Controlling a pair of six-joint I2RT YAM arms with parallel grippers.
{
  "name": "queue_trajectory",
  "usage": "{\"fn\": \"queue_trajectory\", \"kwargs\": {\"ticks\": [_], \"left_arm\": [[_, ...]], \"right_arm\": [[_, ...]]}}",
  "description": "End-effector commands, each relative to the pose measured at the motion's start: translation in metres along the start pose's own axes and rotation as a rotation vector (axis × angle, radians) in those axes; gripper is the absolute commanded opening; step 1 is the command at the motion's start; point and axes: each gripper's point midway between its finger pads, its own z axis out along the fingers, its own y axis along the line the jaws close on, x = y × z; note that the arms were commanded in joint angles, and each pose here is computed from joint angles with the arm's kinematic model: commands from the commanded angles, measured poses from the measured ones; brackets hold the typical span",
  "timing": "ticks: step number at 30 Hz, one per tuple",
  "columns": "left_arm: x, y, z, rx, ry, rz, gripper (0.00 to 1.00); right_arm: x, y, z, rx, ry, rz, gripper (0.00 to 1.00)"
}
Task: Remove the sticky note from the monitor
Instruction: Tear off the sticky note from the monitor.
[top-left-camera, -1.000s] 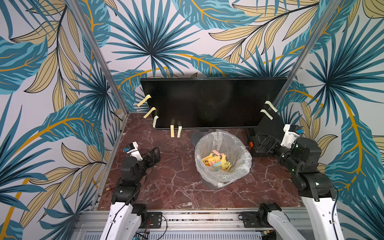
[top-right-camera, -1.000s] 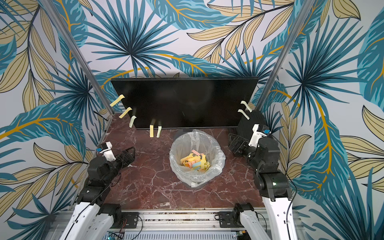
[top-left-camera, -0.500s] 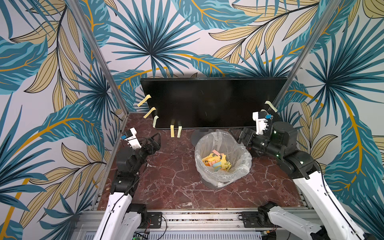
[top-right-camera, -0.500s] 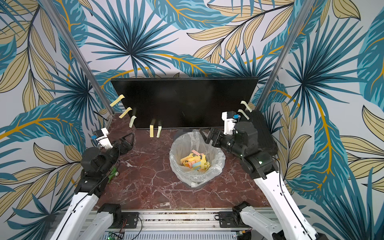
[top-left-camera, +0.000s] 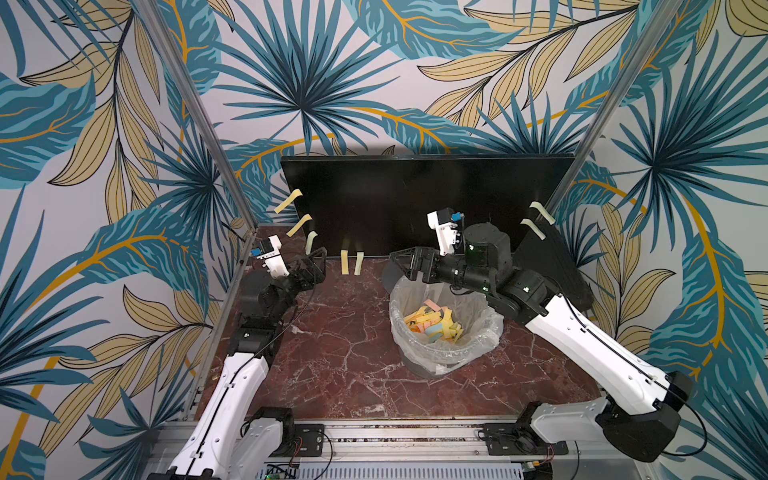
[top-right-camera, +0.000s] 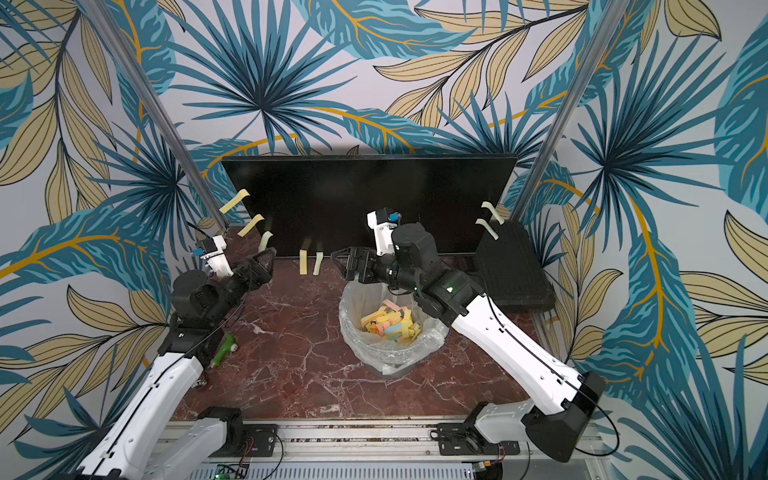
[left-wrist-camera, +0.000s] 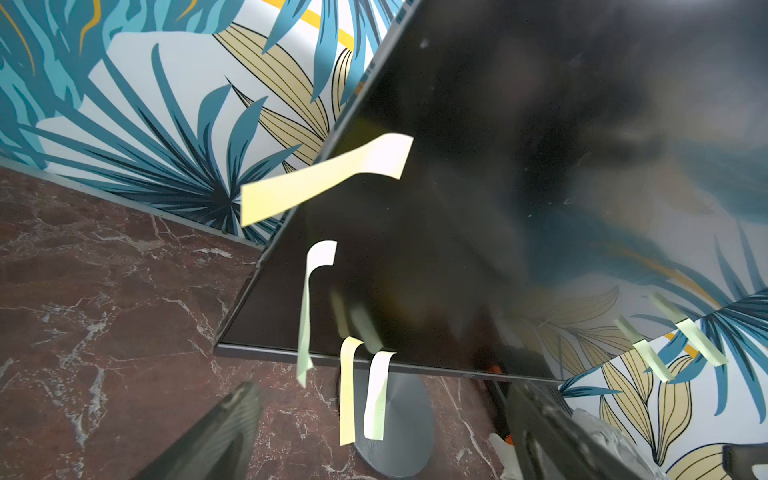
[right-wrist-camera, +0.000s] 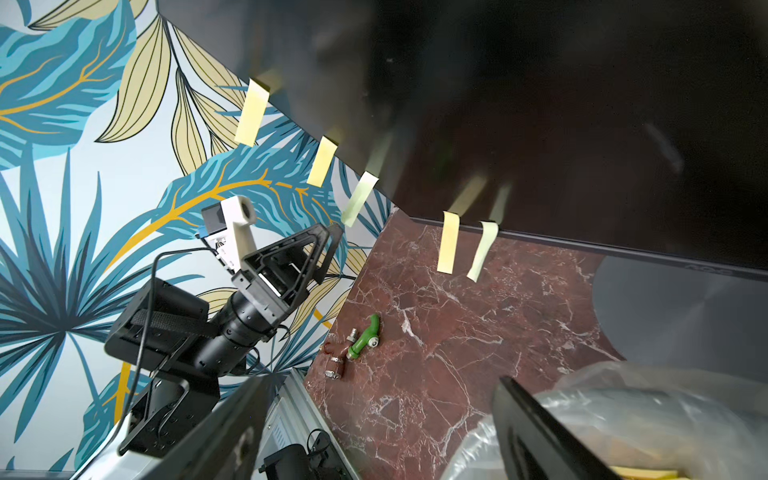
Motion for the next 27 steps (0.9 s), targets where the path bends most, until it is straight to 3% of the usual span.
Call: {"fn": "queue_trajectory", "kwargs": {"ticks": [1, 11, 27], "left_arm": [[-0.012, -0.006, 0.002, 0.029, -0.060, 0.042, 0.94], [-0.012, 0.009, 0.012, 0.000, -0.093, 0.042, 0.79], [-0.012, 0.030, 0.022, -0.020, -0.099, 0.023, 0.57]], "right_arm": [[-0.012, 0.014, 0.005, -0.033, -0.047, 0.000, 0.87], [0.010, 0.035, 0.030, -0.062, 0.018, -0.024, 0.86], [0.020, 0.036, 0.038, -0.044, 0.042, -0.040, 0.85]]}}
